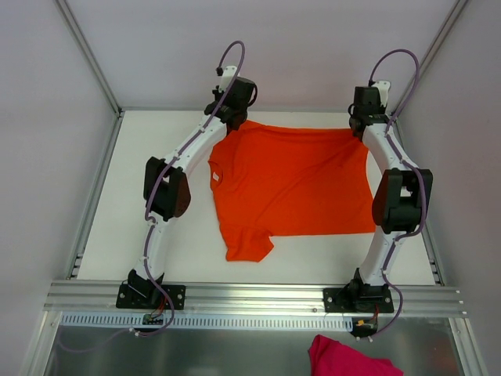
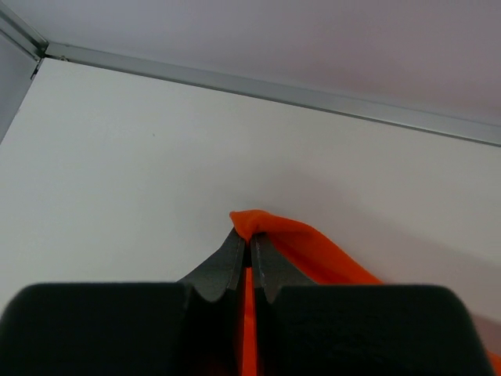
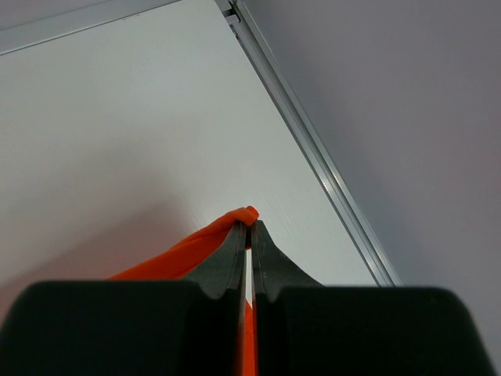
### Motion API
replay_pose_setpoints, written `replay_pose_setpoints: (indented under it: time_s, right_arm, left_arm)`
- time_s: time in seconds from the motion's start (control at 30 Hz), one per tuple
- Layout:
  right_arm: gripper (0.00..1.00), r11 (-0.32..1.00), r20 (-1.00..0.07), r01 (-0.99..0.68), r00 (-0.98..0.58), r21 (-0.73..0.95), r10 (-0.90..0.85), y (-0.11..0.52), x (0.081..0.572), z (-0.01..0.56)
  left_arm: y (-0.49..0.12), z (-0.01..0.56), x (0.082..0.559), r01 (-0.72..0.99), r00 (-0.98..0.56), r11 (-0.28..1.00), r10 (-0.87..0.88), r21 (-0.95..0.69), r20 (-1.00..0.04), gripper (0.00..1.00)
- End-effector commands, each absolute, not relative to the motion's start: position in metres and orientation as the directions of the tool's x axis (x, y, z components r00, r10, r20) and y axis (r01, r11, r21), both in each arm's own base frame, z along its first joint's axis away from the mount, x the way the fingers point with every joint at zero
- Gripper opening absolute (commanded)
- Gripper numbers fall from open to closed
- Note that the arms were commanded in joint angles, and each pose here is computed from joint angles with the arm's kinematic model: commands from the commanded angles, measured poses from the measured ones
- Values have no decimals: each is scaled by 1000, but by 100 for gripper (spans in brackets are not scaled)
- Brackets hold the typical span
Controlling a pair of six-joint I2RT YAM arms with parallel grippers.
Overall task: Fold and stack the t-shirts
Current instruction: Fold the flattened tshirt in 1/3 of the way
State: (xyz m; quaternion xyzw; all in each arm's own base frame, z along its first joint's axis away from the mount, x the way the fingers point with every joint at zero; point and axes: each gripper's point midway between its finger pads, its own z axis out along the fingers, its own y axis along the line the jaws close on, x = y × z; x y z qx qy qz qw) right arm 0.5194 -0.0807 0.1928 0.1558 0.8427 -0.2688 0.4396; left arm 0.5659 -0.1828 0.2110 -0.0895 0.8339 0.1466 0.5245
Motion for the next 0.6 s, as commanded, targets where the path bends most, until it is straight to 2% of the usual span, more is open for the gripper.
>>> replay_pose_setpoints:
  time_s: [0.0,0.37,0.57]
  right_arm:
    - [1,797,-880,551,-473,-248,53,-85,525,223]
    - [1,821,-876,522,-479,-233,56,-78,523,223]
    - [1,828,-870,511,-490,-231,60,-76,510,223]
  left_arm:
    - [-179,242,576,-339,-347,938,-57,68,-936,0]
    - [-183,224,568,-327,-400,944,-90,50,-912,0]
    - [-198,230,537,-290,-425,956,-84,48,-901,0]
